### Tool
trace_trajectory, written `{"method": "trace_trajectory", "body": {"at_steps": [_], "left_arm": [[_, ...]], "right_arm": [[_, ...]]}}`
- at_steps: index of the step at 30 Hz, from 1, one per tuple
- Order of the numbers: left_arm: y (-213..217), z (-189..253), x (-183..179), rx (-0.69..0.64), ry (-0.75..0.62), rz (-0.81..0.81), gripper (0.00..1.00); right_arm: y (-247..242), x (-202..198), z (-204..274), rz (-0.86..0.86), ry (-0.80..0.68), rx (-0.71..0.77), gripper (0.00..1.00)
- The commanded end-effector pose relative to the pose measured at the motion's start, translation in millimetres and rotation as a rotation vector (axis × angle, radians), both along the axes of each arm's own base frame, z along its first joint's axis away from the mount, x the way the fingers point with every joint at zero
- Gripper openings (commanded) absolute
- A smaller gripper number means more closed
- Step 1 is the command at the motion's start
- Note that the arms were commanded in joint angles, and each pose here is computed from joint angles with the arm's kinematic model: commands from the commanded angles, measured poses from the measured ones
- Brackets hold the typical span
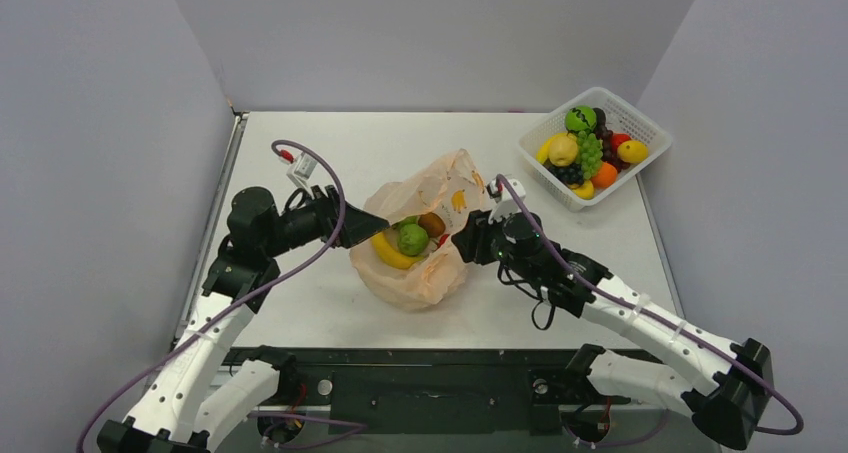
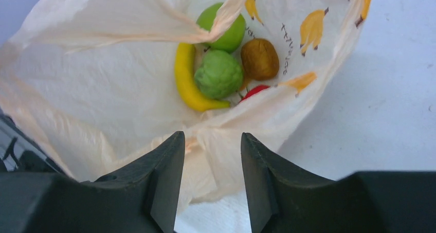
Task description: Take the fake fruits out of the plastic bag
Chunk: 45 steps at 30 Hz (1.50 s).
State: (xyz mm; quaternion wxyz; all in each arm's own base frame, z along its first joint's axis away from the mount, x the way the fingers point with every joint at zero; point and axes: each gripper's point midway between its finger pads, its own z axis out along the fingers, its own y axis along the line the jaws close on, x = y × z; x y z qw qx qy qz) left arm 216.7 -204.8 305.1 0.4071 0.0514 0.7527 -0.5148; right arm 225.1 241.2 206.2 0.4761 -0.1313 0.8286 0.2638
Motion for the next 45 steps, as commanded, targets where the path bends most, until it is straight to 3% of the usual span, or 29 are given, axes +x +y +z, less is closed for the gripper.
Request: {"method": "trace_trajectory", "body": {"at_steps": [1,7,10,18,23,29,36,41,45], "left_arm": [[-32,61,-20,-0.183,-0.111,-0.214,0.78],[-54,80,-26,-0.048,-0.181,-0.189,0.78],[-70,79,-27,-0.067,-0.191,-0.205,0.80],[-140,-8,-26,-0.078,0.016,-0.380,0.77],[-143,-73,18,0.047,0.142,-0.255,0.73],[-85,-101,102,0.027,0.195,0.011,0.73],[-35,-176,177,0.212,0.330,0.158,0.71],[-41,-165,151,0.185,0.302,0.061,0.72],[-57,-101,105,0.124,0.167,-0.084,0.79]], "right_arm": [[30,29,30,0.022,0.038,0.144,0.42],[64,47,-3,0.086,0.232,0.122,0.41],[65,41,-35,0.095,0.303,0.093,0.39],[27,-6,-91,0.108,0.378,0.001,0.31],[-3,-29,-125,0.067,0.420,-0.053,0.31],[-7,-36,-157,0.043,0.480,-0.076,0.31],[-5,-45,-185,0.061,0.558,-0.133,0.28],[-7,-44,-178,0.062,0.509,-0.164,0.29],[-6,-33,-158,0.053,0.430,-0.173,0.30]]}}
